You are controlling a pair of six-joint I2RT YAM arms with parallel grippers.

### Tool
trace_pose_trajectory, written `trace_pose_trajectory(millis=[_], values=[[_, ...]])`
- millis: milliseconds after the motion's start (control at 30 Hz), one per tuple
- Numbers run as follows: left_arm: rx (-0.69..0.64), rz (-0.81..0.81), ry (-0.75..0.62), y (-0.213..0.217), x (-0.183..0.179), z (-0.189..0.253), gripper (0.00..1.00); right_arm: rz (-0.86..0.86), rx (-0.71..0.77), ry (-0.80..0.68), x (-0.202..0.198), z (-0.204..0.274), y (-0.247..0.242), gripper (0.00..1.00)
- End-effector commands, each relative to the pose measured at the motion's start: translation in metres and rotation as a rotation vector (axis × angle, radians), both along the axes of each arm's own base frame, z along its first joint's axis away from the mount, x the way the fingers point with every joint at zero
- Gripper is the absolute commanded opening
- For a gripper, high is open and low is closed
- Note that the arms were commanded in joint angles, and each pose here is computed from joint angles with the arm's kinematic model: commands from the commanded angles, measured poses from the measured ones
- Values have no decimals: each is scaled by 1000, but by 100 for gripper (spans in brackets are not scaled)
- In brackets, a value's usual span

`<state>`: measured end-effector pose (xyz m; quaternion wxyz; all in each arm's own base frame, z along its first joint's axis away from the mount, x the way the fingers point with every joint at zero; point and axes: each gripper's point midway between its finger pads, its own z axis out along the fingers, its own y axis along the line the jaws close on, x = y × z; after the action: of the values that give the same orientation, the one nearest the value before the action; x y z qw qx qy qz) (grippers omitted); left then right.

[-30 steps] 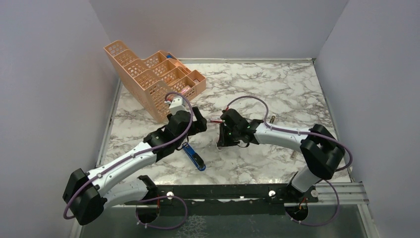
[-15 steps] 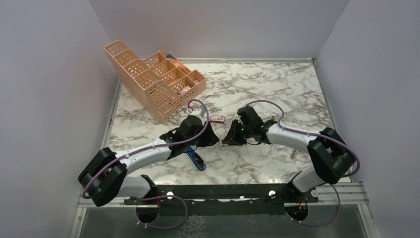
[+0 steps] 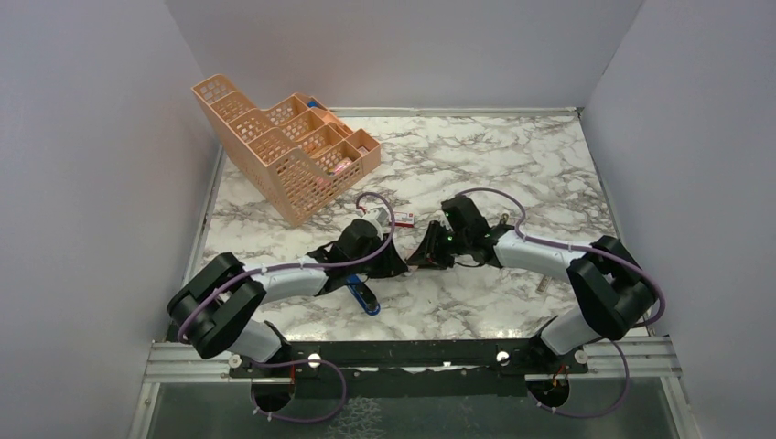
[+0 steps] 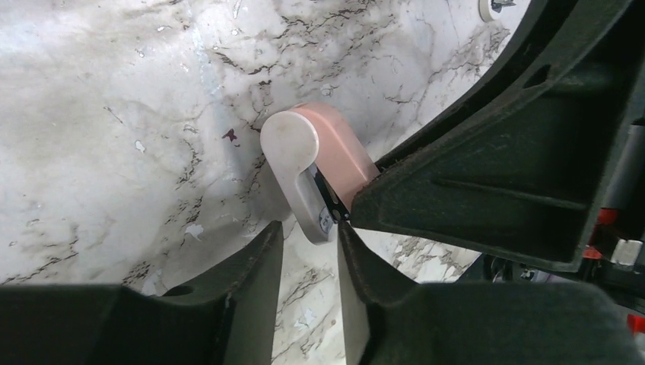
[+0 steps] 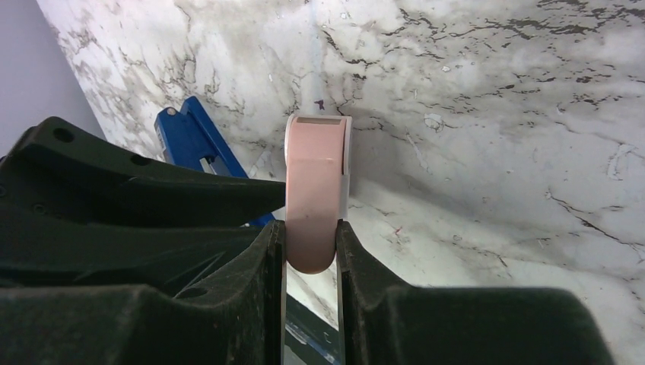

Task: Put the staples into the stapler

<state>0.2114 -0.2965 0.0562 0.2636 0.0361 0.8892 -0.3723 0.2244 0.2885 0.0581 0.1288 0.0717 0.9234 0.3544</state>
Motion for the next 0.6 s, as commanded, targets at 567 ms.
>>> trace_pose_trajectory(millis=[567], values=[[9, -43, 62, -2, -11, -28, 0, 58, 82, -25, 5, 30, 10, 17]])
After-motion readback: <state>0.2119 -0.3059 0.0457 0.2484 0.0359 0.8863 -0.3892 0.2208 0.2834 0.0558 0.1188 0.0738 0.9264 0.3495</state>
